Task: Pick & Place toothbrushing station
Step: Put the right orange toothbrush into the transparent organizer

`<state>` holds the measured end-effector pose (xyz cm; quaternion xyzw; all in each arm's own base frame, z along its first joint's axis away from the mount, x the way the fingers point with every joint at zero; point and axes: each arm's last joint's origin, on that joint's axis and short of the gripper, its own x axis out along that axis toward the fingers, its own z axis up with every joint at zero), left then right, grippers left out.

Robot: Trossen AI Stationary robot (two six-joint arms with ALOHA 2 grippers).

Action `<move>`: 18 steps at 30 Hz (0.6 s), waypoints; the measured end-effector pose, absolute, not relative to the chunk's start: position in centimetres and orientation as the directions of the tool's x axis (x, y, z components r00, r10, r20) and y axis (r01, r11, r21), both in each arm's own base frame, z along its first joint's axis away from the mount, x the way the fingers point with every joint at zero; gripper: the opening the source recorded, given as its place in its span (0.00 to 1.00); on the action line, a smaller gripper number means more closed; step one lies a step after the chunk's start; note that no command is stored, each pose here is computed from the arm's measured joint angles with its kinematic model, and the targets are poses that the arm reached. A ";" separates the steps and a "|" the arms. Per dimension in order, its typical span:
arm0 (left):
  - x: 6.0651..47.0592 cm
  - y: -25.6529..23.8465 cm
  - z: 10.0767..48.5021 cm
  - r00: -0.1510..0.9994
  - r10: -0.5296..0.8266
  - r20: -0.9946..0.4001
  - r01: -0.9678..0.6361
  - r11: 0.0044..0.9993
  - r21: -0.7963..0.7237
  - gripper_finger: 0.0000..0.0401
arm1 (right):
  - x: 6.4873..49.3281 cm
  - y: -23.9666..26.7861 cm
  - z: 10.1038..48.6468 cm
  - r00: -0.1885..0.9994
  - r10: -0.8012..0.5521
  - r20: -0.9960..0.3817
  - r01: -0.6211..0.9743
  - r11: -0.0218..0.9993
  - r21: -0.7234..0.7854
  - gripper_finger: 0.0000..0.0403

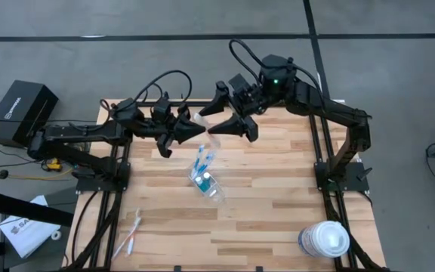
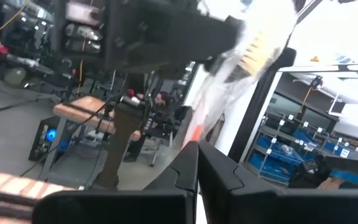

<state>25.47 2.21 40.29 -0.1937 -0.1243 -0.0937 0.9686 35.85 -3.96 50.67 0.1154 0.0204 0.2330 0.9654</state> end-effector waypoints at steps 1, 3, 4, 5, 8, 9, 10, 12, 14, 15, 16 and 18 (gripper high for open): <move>25.5 2.2 40.4 0.949 -0.134 0.284 0.233 0.907 -0.351 0.00 | 35.8 -4.1 50.7 0.892 0.451 0.014 -0.442 0.867 0.232 0.72; 25.4 2.2 40.4 0.948 -0.140 0.286 0.240 0.905 -0.351 0.00 | 35.8 -4.3 50.7 0.895 0.446 0.013 -0.436 0.869 0.233 0.72; 25.4 2.2 40.4 0.948 -0.144 0.285 0.243 0.904 -0.351 0.00 | 35.8 -4.4 50.7 0.896 0.444 0.013 -0.434 0.870 0.233 0.72; 25.4 2.2 40.4 0.947 -0.145 0.287 0.245 0.903 -0.352 0.00 | 35.8 -4.5 50.7 0.898 0.440 0.013 -0.431 0.872 0.233 0.72; 25.4 2.2 40.5 0.944 -0.146 0.296 0.250 0.901 -0.354 0.00 | 35.8 -4.8 50.7 0.901 0.434 0.013 -0.425 0.875 0.233 0.72; 25.4 2.2 40.5 0.943 -0.147 0.300 0.253 0.901 -0.353 0.00 | 35.8 -4.8 50.7 0.901 0.434 0.013 -0.425 0.875 0.233 0.72; 25.4 2.2 40.6 0.940 -0.147 0.308 0.258 0.898 -0.357 0.00 | 35.7 -4.9 50.7 0.901 0.433 0.013 -0.423 0.875 0.233 0.72; 25.3 2.1 40.7 0.934 -0.155 0.321 0.270 0.894 -0.356 0.00 | 35.7 -5.0 50.7 0.902 0.431 0.013 -0.422 0.876 0.233 0.72; 25.3 2.1 40.7 0.933 -0.156 0.324 0.273 0.894 -0.355 0.00 | 35.7 -4.9 50.7 0.901 0.433 0.013 -0.424 0.875 0.233 0.72; 25.5 2.1 40.7 0.932 -0.159 0.326 0.276 0.893 -0.354 0.00 | 35.7 -4.9 50.7 0.901 0.433 0.013 -0.424 0.875 0.233 0.72; 25.6 2.2 40.6 0.932 -0.160 0.326 0.278 0.893 -0.355 0.00 | 35.7 -4.9 50.7 0.901 0.433 0.013 -0.424 0.875 0.233 0.72; 25.8 2.2 40.5 0.929 -0.164 0.331 0.283 0.891 -0.356 0.00 | 35.7 -4.9 50.7 0.901 0.433 0.013 -0.423 0.875 0.233 0.72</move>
